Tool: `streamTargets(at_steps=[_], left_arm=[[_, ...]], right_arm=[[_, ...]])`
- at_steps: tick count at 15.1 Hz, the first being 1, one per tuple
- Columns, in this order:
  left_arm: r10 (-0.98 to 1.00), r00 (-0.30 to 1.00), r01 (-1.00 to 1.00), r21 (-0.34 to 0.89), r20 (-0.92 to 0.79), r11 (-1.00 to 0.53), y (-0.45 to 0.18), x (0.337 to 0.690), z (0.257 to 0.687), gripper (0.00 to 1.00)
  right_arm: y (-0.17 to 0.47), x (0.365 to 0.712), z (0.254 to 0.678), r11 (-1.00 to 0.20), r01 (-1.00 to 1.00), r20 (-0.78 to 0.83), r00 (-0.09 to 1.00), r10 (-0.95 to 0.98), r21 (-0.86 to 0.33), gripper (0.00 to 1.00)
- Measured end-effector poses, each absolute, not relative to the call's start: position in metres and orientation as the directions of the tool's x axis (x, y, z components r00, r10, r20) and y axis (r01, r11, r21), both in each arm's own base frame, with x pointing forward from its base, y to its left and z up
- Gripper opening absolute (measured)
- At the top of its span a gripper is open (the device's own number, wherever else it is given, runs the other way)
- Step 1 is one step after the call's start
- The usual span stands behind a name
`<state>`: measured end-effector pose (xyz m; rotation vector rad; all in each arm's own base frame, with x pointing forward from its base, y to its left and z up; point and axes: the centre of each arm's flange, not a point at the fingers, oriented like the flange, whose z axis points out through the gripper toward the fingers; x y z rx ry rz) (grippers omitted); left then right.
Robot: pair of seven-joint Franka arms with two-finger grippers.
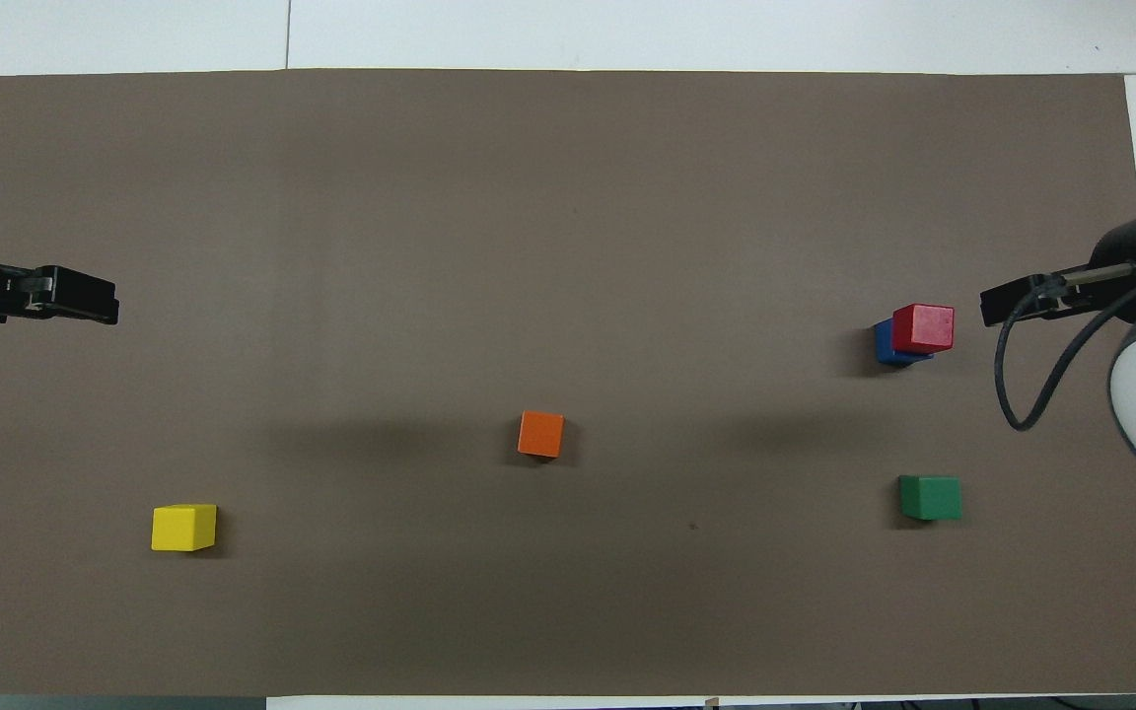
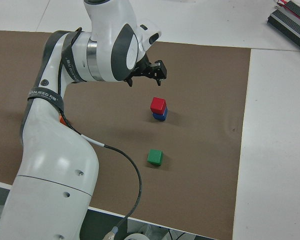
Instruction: Transfer red block to right arm and stack on blue block
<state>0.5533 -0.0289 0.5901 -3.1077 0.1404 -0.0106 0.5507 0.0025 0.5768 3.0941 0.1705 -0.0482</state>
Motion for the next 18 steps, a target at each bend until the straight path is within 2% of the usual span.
streamTargets(at_steps=[8,12,18], left_arm=[[-0.090,0.996,-0.090,-0.031,0.005,-0.995,-0.029,0.553,0.590,1.00],[-0.090,0.996,-0.090,-0.031,0.005,-0.995,-0.029,0.553,0.590,1.00],[-0.090,0.996,-0.090,-0.031,0.005,-0.995,-0.029,0.553,0.590,1.00]], right_arm=[[-0.018,0.531,0.638,-0.997,0.067,-0.093,0.994,0.064,0.027,1.00],[-0.027,0.525,0.634,-0.999,0.048,-0.130,0.990,0.045,0.019,1.00],[-0.028,0.538,0.623,-0.998,0.050,-0.058,0.997,0.048,0.026,1.00]])
